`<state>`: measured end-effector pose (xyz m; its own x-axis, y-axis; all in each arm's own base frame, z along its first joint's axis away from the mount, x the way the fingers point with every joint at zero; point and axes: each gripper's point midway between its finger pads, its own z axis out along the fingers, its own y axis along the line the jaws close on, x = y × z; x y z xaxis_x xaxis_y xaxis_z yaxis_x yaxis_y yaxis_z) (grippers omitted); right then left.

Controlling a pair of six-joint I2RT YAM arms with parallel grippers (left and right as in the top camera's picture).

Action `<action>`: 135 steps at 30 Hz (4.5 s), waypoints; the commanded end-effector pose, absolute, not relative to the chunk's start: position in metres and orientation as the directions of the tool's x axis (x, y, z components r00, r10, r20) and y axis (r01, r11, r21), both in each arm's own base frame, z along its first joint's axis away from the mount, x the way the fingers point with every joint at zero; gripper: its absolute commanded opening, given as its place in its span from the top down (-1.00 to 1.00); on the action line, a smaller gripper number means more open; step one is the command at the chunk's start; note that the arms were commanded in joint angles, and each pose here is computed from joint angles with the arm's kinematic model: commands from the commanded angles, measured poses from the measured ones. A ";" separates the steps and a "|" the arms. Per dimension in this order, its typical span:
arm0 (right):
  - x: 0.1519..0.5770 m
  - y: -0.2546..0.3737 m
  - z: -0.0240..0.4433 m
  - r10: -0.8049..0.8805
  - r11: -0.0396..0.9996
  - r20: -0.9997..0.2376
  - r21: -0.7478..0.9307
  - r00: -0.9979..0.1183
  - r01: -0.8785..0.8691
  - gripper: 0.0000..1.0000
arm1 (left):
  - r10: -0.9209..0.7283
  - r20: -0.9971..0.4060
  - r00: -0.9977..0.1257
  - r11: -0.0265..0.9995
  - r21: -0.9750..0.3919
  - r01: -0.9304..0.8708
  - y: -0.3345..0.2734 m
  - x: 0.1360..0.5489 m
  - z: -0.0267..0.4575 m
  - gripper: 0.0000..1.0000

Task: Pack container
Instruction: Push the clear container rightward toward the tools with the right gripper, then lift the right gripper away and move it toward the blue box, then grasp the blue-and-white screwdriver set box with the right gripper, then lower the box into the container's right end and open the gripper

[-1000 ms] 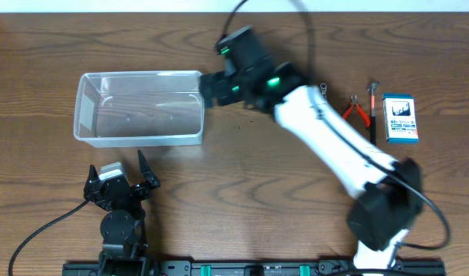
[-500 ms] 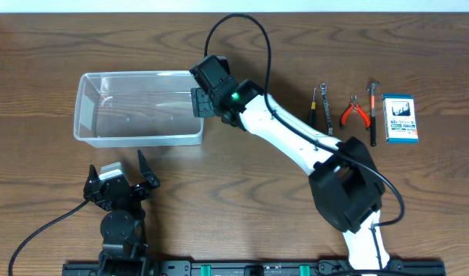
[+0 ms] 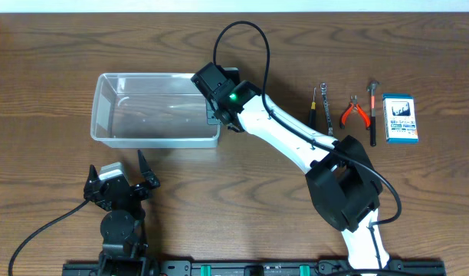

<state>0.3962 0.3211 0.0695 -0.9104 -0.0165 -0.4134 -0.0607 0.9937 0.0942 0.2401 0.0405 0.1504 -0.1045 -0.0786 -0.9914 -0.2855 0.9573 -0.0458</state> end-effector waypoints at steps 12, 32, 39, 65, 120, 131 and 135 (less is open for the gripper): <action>0.401 0.211 0.052 -0.004 0.986 -0.266 -0.162 -0.964 0.040 -0.29 | -0.072 -0.986 -0.149 0.953 -0.024 -0.302 0.043 0.239 0.134 -0.96; 0.375 0.126 0.031 0.071 0.951 -0.071 -0.298 -0.995 0.089 -0.26 | -0.072 -0.986 -0.149 0.953 -0.024 -0.302 0.043 0.239 0.134 -0.96; 0.396 0.133 0.045 0.061 0.961 -0.180 -0.254 -0.982 0.106 -0.31 | -0.072 -0.986 -0.149 0.953 -0.024 -0.303 0.043 0.238 0.134 -0.96; 0.409 -0.151 0.161 0.281 0.954 -0.391 0.014 -0.876 0.300 -0.99 | -0.072 -0.986 -0.149 0.953 -0.024 -0.303 0.043 0.238 0.134 -0.96; 0.415 -0.143 0.074 0.333 0.942 -0.142 0.012 -0.932 0.334 -0.15 | -0.072 -0.986 -0.149 0.953 -0.024 -0.302 0.043 0.239 0.134 -0.96; 0.438 0.049 0.245 0.110 0.979 -0.483 0.205 -0.869 0.010 0.18 | -0.072 -0.986 -0.149 0.953 -0.024 -0.303 0.043 0.238 0.134 -0.96; 0.430 0.132 0.243 0.148 0.971 -0.480 0.235 -0.865 0.036 0.19 | -0.072 -0.986 -0.149 0.953 -0.024 -0.303 0.043 0.238 0.134 -0.96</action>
<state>0.4356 0.0956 0.2611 -0.8414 0.0382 -0.5391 -0.0750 0.9796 0.1864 0.2401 0.0405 0.1503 -0.1049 -0.0786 -0.9914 -0.2856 0.9573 -0.0457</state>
